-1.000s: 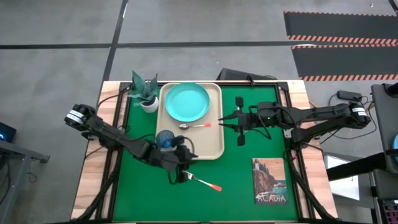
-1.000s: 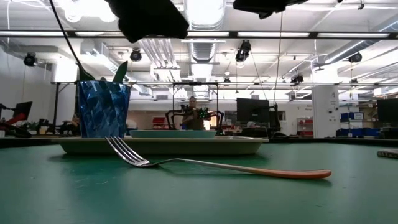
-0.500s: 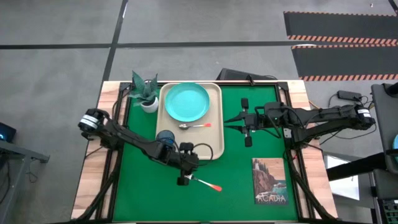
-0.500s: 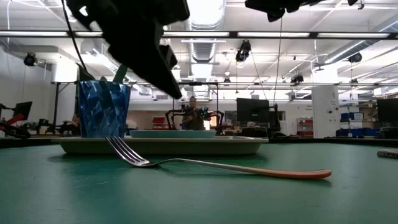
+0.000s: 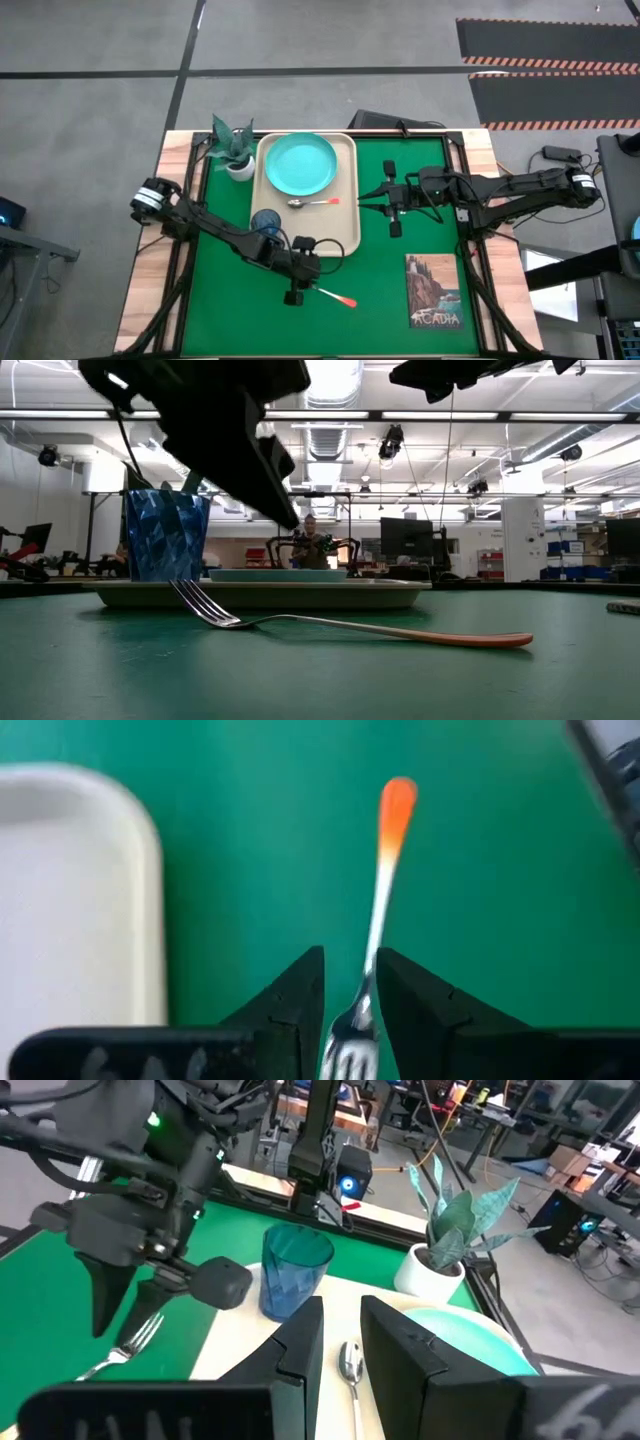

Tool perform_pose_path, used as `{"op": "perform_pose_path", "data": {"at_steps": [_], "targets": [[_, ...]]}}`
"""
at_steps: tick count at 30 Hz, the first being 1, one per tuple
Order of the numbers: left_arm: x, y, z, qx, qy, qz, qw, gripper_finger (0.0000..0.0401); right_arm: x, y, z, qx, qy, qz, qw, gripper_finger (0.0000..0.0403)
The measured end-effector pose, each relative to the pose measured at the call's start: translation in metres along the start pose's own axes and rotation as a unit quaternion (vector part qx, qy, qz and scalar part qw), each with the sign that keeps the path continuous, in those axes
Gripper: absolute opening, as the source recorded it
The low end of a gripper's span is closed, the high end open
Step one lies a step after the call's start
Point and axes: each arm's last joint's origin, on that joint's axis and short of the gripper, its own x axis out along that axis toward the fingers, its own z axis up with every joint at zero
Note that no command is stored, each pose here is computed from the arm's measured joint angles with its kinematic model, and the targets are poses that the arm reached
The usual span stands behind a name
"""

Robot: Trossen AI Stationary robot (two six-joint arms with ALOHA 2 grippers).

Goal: Pick and place plate/cup/fork/spoon on tray
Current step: Put the orange fork on the serving tray to the left of the orange spoon

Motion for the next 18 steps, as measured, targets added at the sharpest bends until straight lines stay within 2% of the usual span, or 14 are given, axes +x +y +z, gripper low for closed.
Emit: {"op": "perform_pose_path", "data": {"at_steps": [9,13,18], "targets": [[0.004,-0.017,0.015,0.005,-0.08,-0.022,0.997,0.008,-0.003,0.0,0.002,0.001,-0.009,0.012,1.0,0.0063],[0.02,-0.027,0.018,0.011,-0.077,0.004,0.997,0.008,-0.004,0.002,0.003,0.004,-0.016,0.037,0.999,0.0063],[0.036,-0.031,0.027,0.013,-0.062,0.01,0.998,0.008,-0.004,0.002,0.003,0.005,-0.019,0.037,0.999,0.0063]]}}
